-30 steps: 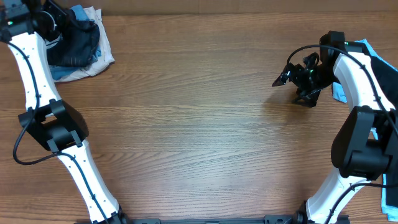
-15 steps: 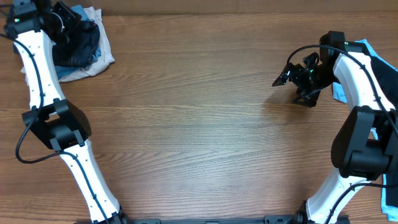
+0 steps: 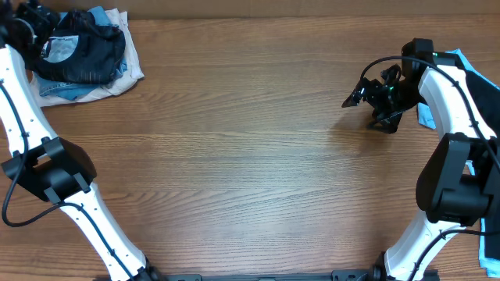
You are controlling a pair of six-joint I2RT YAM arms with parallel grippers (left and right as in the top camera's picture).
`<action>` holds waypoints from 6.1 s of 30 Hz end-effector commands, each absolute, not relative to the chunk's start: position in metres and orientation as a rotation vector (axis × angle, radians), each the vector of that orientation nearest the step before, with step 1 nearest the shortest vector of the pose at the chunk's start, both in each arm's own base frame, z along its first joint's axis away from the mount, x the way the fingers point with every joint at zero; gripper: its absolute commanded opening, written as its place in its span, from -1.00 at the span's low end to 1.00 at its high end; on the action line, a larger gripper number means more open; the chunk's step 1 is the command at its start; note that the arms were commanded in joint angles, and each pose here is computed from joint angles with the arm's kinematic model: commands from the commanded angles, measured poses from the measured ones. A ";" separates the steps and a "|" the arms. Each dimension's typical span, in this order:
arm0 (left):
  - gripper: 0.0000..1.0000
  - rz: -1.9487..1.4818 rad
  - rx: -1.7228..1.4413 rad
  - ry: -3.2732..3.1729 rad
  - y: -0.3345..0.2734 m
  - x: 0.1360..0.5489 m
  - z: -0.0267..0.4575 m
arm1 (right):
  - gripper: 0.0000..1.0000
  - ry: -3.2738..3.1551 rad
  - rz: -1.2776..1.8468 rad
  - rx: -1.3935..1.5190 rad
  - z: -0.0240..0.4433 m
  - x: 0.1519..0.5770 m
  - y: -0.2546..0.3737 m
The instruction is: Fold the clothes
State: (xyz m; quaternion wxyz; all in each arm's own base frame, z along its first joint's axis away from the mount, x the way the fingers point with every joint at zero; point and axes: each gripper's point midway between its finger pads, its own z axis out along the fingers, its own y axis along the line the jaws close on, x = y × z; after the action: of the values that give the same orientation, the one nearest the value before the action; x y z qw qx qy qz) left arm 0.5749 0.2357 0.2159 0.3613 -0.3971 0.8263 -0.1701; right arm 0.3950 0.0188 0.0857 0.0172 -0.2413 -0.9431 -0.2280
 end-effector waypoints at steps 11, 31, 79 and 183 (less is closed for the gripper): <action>0.41 -0.490 -1.165 2.076 0.258 0.603 0.146 | 0.80 -2.959 -0.728 -0.732 0.093 0.401 0.020; 0.17 -0.497 -1.186 2.075 0.250 0.618 0.118 | 0.80 -2.955 -0.726 -0.733 0.093 0.400 0.020; -0.92 -0.414 -0.897 2.042 0.191 0.651 0.189 | 0.80 -2.968 -0.731 -0.732 0.093 0.403 0.019; 1.00 -0.365 -0.388 2.075 0.144 0.642 0.262 | 0.79 -2.974 -0.730 -0.680 0.093 0.403 0.033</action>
State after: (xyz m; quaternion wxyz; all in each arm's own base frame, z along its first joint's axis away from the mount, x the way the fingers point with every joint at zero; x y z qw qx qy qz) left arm 0.6511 0.1439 0.2025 0.4315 -0.1903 0.8681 -0.1548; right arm 0.3960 0.0304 0.0857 0.0170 -0.2262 -0.9469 -0.2280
